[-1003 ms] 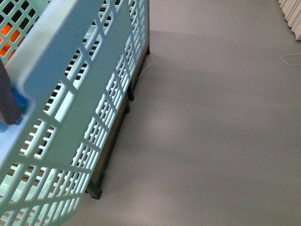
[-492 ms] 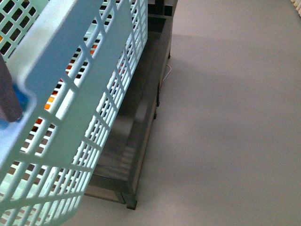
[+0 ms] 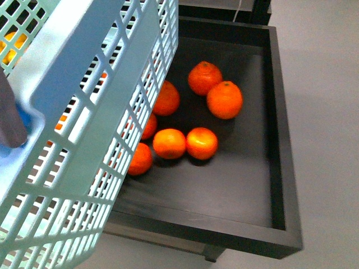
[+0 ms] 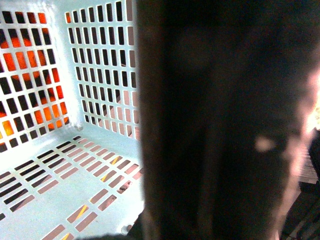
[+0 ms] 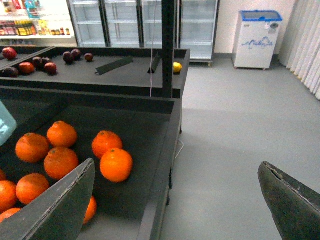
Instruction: Pick lemon and mango into basket
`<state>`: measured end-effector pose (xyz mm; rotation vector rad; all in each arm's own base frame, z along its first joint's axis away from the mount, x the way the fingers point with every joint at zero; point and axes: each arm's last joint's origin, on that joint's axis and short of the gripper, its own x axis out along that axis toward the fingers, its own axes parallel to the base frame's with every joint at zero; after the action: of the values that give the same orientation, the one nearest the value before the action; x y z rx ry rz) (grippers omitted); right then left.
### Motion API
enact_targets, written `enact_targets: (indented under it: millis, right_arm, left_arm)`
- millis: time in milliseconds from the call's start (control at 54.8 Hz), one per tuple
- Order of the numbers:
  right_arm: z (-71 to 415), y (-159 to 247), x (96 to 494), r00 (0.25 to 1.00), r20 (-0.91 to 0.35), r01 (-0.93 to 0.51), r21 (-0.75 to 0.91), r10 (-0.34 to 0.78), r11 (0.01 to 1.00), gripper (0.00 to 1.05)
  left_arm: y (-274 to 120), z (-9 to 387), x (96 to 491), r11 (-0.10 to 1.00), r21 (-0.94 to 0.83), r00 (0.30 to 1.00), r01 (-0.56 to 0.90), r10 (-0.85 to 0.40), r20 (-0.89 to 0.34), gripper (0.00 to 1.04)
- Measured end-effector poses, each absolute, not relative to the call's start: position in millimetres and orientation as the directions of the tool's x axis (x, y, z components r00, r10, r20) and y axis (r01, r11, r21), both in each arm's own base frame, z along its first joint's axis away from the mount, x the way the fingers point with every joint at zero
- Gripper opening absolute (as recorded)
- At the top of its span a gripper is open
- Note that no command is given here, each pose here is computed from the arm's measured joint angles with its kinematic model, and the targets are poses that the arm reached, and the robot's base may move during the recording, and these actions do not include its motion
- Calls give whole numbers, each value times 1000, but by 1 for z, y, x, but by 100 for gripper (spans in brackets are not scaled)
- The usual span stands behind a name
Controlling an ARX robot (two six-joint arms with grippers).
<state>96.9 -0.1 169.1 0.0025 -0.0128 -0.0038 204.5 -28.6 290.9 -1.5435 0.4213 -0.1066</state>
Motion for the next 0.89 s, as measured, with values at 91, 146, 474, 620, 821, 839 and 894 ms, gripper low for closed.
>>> enact_targets:
  millis: [91, 146, 474, 620, 821, 839, 894]
  right_arm:
    - [169, 0, 97, 1000, 12, 0, 2, 0, 1000, 96]
    - [169, 0, 97, 1000, 13, 0, 3, 0, 1000, 96]
    - [169, 0, 97, 1000, 12, 1, 3, -2, 1000, 96]
    - [169, 0, 97, 1000, 12, -1, 2, 1, 1000, 96]
    - [169, 0, 97, 1000, 12, 0, 3, 0, 1000, 96]
    - [169, 0, 97, 1000, 12, 1, 3, -1, 1000, 96]
    - [169, 0, 97, 1000, 11, 0, 2, 0, 1000, 96]
  left_arm:
    - [-29, 291, 205, 38, -980, 924, -195, -327, -197, 4]
    - [-29, 291, 204, 39, -980, 925, -194, -327, -196, 4]
    - [-29, 291, 204, 39, -980, 924, -194, -327, -196, 4]
    - [-29, 291, 204, 39, -980, 924, -194, -327, -196, 4]
    - [-29, 291, 205, 39, -980, 924, -194, -327, -196, 4]
    - [-29, 291, 204, 39, -980, 924, -194, -327, -195, 4]
    - [-29, 291, 204, 38, -980, 924, -194, -328, -195, 4]
